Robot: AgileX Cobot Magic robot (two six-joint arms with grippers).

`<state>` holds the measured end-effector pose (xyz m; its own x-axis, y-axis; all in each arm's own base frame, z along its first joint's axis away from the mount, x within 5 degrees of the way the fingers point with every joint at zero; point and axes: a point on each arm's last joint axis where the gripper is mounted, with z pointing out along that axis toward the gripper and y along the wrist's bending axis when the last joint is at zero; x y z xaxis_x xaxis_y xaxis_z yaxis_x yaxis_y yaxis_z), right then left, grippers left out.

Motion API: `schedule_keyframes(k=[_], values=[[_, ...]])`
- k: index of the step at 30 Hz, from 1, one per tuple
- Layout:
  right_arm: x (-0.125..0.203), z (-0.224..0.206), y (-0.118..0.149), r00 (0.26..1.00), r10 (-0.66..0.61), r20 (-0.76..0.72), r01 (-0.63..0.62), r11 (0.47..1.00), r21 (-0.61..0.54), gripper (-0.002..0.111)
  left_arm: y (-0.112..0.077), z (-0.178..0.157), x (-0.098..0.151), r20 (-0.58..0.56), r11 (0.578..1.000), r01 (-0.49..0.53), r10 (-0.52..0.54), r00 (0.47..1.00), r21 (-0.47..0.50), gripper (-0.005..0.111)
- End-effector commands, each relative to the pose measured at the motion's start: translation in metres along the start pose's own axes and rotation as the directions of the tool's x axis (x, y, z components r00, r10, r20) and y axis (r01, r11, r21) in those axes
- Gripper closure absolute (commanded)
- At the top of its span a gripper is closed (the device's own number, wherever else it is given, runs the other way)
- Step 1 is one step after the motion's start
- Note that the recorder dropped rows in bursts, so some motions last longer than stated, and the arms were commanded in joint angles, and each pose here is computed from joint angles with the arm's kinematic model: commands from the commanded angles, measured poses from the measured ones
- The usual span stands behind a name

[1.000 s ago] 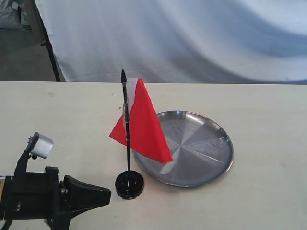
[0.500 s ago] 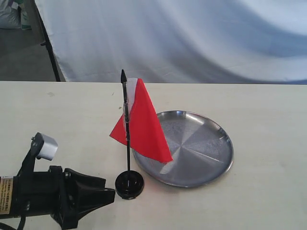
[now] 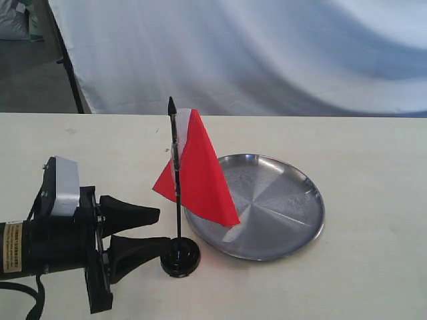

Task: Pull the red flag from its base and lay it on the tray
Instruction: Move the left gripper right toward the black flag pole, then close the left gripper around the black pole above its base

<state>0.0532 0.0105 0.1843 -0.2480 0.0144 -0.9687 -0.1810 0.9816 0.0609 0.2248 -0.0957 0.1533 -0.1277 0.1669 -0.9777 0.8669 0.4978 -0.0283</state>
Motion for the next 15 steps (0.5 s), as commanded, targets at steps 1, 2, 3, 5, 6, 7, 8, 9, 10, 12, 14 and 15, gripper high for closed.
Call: schedule_keyframes(k=[1,2,3,5,6,7,8,9,10,12,14,15], values=[[0.000,0.000,0.000,1.000,-0.010,0.010,0.010,1.000,0.003,0.108,0.009,0.005,-0.005,-0.001,0.999,0.040,-0.040,0.999,-0.032,0.057],[0.000,0.000,0.000,1.000,-0.010,0.010,0.010,1.000,0.003,0.108,0.013,0.006,-0.002,-0.044,0.997,0.059,-0.062,0.997,-0.055,0.057],[0.000,0.000,0.000,1.000,-0.010,0.010,0.010,1.000,0.003,0.108,0.016,0.008,0.000,-0.061,0.996,0.065,-0.068,0.996,-0.063,0.057],[0.000,0.000,0.000,1.000,-0.010,0.010,0.010,1.000,0.003,0.108,0.021,0.011,0.003,-0.067,0.996,0.069,-0.073,0.995,-0.064,0.057],[0.000,0.000,0.000,1.000,-0.010,0.010,0.010,1.000,0.003,0.108,0.024,0.014,0.003,-0.067,0.996,0.069,-0.074,0.995,-0.064,0.057],[0.000,0.000,0.000,1.000,-0.010,0.010,0.010,1.000,0.003,0.108,0.025,0.016,0.005,-0.071,0.995,0.073,-0.077,0.995,-0.062,0.057],[0.000,0.000,0.000,1.000,-0.010,0.010,0.010,1.000,0.003,0.108,0.025,0.020,0.007,-0.075,0.996,0.079,-0.083,0.994,-0.049,0.057],[0.000,0.000,0.000,1.000,-0.010,0.010,0.010,1.000,0.003,0.108,0.024,0.024,0.008,-0.079,0.996,0.079,-0.082,0.993,-0.035,0.057],[0.000,0.000,0.000,1.000,-0.010,0.010,0.010,1.000,0.003,0.108,0.021,0.032,0.009,-0.089,0.997,0.074,-0.075,0.993,-0.009,0.057],[0.000,0.000,0.000,1.000,-0.010,0.010,0.010,1.000,0.003,0.108,0.019,0.040,0.010,-0.106,0.998,0.066,-0.065,0.992,0.011,0.057],[0.000,0.000,0.000,1.000,-0.010,0.010,0.010,1.000,0.003,0.108,0.019,0.046,0.011,-0.123,0.998,0.057,-0.054,0.991,0.020,0.057],[0.000,0.000,0.000,1.000,-0.010,0.010,0.010,1.000,0.003,0.108,0.019,0.049,0.010,-0.125,0.998,0.051,-0.047,0.991,0.026,0.057]])
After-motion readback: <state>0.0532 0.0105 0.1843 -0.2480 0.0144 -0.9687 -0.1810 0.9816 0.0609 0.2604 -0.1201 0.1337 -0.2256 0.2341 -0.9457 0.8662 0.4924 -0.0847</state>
